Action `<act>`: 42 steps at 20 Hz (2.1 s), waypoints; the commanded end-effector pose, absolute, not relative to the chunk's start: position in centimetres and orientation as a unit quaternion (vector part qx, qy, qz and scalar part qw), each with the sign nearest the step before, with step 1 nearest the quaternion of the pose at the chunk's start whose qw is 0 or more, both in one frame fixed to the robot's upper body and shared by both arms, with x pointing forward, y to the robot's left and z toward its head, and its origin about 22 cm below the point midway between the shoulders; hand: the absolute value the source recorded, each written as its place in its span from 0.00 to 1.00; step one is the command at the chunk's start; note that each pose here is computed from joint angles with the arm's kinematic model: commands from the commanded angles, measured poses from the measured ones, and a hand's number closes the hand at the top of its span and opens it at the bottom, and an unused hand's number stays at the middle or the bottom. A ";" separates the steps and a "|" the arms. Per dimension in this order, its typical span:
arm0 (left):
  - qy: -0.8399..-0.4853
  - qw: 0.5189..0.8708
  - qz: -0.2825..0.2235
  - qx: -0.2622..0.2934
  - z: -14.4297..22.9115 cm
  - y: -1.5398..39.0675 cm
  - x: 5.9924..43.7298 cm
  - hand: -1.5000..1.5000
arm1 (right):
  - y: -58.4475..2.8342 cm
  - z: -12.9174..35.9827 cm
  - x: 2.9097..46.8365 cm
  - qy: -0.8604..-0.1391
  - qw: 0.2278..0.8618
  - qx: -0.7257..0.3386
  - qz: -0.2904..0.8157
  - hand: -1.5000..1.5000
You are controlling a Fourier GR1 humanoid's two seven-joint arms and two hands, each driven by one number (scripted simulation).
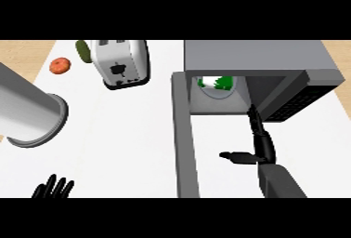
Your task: Pick up the milk, place it into the microwave and close the microwave
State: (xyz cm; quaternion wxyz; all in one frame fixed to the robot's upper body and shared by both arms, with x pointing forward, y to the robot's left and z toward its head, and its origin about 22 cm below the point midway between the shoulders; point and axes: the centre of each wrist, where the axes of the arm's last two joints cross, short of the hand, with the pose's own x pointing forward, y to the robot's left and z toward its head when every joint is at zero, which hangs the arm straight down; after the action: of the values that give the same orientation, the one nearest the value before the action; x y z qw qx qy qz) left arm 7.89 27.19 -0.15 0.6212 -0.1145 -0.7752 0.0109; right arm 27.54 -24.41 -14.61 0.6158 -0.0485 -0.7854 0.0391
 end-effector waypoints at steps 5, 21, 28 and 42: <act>-0.758 0.628 -0.065 -0.164 -0.4 25.3 10.3 0.00 | -30.6 -14.0 23.9 -0.798 0.598 -0.071 0.025 1.00; -0.749 0.628 -0.156 -0.142 -3.1 17.4 16.0 1.00 | -39.6 -11.4 16.4 -0.789 0.601 -0.113 -0.061 0.00; -0.710 0.631 -0.268 -0.158 -3.5 14.4 20.9 1.00 | -42.6 -10.9 14.4 -0.790 0.604 -0.091 -0.048 0.00; -0.603 0.630 -0.440 -0.216 -7.0 5.5 22.0 1.00 | -44.4 -9.2 14.5 -0.818 0.571 -0.051 -0.035 0.00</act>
State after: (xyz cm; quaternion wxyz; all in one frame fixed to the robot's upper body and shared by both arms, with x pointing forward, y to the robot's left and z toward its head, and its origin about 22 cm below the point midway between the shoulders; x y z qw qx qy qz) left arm 22.26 7.86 -6.30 0.6418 -0.2197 -0.6121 -0.4064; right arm 14.58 -44.04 -9.60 0.6048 -0.1051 -0.7885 -0.0384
